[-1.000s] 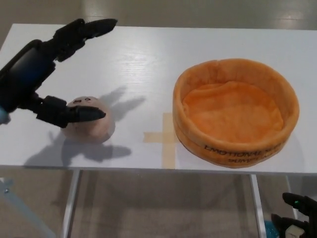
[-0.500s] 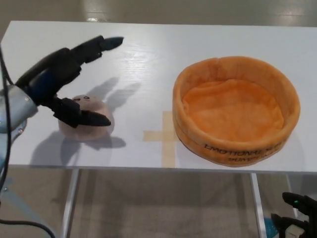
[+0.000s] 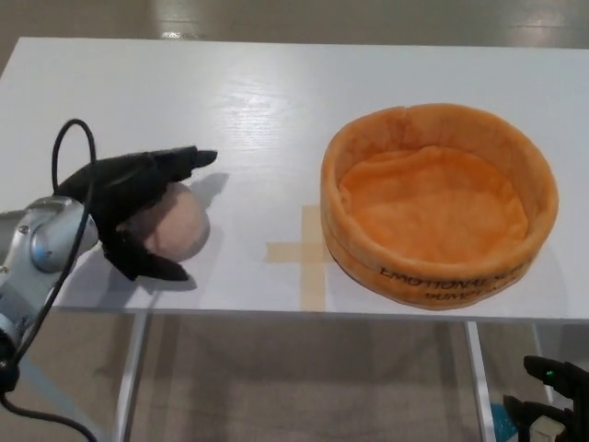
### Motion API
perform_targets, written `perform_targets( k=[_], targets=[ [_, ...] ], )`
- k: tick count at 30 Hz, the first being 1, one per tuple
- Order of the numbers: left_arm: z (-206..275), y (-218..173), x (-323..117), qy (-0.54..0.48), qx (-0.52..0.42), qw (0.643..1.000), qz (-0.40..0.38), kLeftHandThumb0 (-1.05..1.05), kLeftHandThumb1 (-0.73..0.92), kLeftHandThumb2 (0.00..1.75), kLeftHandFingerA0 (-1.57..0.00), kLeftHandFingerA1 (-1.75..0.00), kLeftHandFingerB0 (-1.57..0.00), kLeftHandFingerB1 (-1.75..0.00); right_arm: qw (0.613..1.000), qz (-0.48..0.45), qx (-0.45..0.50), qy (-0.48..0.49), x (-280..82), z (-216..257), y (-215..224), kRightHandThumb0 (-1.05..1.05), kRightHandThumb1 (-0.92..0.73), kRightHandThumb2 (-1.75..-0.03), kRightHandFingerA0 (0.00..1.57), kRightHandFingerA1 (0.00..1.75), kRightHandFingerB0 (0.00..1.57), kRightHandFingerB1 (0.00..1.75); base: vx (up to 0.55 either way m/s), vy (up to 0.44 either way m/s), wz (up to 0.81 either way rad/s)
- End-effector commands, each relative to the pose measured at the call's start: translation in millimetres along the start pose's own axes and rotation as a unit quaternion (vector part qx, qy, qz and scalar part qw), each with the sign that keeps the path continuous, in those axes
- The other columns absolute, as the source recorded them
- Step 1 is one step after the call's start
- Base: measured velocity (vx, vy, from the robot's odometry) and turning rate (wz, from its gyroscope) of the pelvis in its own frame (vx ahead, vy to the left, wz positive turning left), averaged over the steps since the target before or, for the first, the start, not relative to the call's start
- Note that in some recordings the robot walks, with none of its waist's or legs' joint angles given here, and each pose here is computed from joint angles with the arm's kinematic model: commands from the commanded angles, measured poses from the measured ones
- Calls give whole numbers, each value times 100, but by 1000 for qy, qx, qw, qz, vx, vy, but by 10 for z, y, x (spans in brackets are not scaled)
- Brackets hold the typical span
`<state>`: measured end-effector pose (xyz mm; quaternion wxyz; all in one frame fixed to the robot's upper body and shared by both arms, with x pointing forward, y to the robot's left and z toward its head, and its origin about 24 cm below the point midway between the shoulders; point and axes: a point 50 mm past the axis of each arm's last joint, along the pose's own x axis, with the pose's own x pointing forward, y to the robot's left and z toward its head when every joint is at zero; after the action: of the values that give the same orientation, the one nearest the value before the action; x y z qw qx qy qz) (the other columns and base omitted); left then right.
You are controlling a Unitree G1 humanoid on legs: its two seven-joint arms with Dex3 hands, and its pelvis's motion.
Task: Use the left hand to pick up the pink round toy on the left and place it inside the orange plate on the desk.
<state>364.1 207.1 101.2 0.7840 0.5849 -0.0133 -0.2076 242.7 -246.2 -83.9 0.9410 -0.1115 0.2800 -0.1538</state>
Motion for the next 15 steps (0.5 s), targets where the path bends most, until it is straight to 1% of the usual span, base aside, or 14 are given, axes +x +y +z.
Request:
perform_targets(
  k=[1,2,3,4,5,6,7,8,9,10,11,13,14,15],
  targets=[
    [-69,-73,18,18,65,998,10,-45,33,65,0,0,-5,-21,1000,-3,-5,8,4,-23,-48,-16,-52,-55,53,47,55,43,0,0,0],
    [-72,-78,20,18,66,998,10,-45,33,65,0,0,-5,-21,1000,-3,-6,8,5,-23,-49,-16,-52,-55,53,47,55,43,0,0,0],
    [-80,-89,20,20,68,997,9,-52,34,66,0,0,-8,-21,1000,-2,-5,9,5,-22,-45,-17,-53,-56,54,47,56,44,0,0,0],
    [-91,-101,21,22,72,997,8,-52,34,66,0,0,-8,-21,1000,-1,-4,10,6,-20,-39,-17,-53,-56,54,47,56,44,0,0,0],
    [-97,-104,22,23,73,997,9,-51,33,68,0,-9,-10,-26,1000,0,-5,10,8,-17,-36,-16,-53,-56,54,46,56,43,0,0,0],
    [-99,-105,23,23,73,997,9,-51,33,68,0,-9,-10,-26,1000,1,-5,10,8,-17,-35,-16,-53,-56,54,46,56,43,0,0,0],
    [-102,-110,25,25,74,997,8,-49,34,74,-1,-27,-1,-36,1000,0,-3,11,9,-14,-32,-16,-53,-55,55,46,57,44,0,0,0],
    [-103,-113,27,26,75,997,7,-49,34,74,-1,-27,-1,-36,1000,0,-2,12,10,-13,-30,-16,-53,-55,55,46,57,44,0,0,0],
    [-104,-117,37,29,73,997,0,-40,66,60,-56,-48,-25,-30,1000,0,-2,11,11,-10,-29,-16,-53,-55,56,48,57,45,0,0,0],
    [-103,-118,44,30,71,997,-5,-40,66,60,-56,-48,-25,-30,1000,1,-2,10,11,-9,-29,-16,-53,-55,56,48,57,45,0,0,0],
    [-103,-125,52,32,58,998,-10,-31,76,63,-92,-83,-48,-35,1000,1,-7,9,12,-6,-28,-16,-53,-55,56,47,58,45,0,0,0],
    [-107,-133,54,33,44,998,-11,-31,76,63,-92,-83,-48,-35,1000,0,-13,9,12,-4,-26,-16,-53,-55,56,47,58,45,0,0,0],
    [-103,-139,59,34,42,998,-14,-26,80,63,-114,-72,-73,-43,1000,0,-13,7,13,0,-31,-15,-53,-55,57,48,58,45,0,0,0],
    [-101,-141,60,35,43,998,-14,-26,80,63,-114,-72,-73,-43,1000,0,-13,7,14,1,-32,-15,-53,-55,57,48,58,45,0,0,0]
  ],
)
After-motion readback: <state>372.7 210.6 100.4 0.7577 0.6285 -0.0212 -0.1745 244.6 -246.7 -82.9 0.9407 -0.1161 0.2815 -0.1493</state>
